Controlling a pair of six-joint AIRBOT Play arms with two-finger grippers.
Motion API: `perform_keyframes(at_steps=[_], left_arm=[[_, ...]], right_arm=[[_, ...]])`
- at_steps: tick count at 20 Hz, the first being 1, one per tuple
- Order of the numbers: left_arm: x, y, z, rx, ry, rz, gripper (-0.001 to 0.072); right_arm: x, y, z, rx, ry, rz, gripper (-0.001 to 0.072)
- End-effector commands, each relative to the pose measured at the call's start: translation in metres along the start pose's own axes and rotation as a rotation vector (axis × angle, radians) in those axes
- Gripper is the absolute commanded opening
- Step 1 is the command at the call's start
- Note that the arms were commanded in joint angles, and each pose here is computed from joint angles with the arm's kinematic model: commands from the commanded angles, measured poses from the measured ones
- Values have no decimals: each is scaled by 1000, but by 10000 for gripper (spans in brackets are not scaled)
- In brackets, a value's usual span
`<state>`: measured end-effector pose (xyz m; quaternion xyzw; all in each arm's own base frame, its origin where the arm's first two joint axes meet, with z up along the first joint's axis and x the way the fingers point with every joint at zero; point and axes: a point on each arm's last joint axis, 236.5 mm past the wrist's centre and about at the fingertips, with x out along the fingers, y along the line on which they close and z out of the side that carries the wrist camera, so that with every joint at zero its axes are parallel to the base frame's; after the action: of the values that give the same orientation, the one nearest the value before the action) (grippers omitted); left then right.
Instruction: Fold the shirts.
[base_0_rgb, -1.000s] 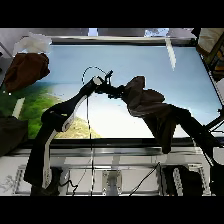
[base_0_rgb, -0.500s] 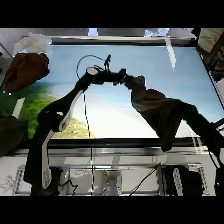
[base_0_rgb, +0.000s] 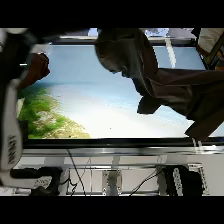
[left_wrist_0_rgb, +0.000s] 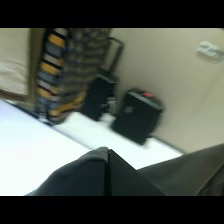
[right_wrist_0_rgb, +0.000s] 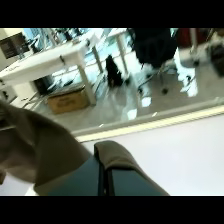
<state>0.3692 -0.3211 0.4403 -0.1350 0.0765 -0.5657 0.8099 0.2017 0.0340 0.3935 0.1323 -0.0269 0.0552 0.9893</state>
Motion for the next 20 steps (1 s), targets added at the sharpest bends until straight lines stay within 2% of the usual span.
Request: perform_keyframes(at_steps=[1, 4, 6, 9, 11, 16, 20], left_arm=[[-92, -33, 34, 236, 38, 342, 10], [-168, -43, 55, 316, -7, 602, 10], [-183, -22, 54, 288, 1, 708, 10], [-163, 35, 14, 195, 115, 769, 10], [-131, 88, -33, 116, 210, 768, 10], [-57, 243, -166, -60, 345, 832, 10], [-22, 341, -266, -210, 344, 897, 10]], right_arm=[[-44, 12, 43, -144, -48, -70, 25], [-57, 16, 57, -179, -59, -89, 24], [-33, 13, 26, -135, 92, -55, 24], [13, 27, -46, -36, 397, 128, 25], [44, 29, -83, 36, 494, 233, 25], [109, -56, -196, 154, 687, 79, 25], [147, -114, -294, 219, 820, -24, 25]])
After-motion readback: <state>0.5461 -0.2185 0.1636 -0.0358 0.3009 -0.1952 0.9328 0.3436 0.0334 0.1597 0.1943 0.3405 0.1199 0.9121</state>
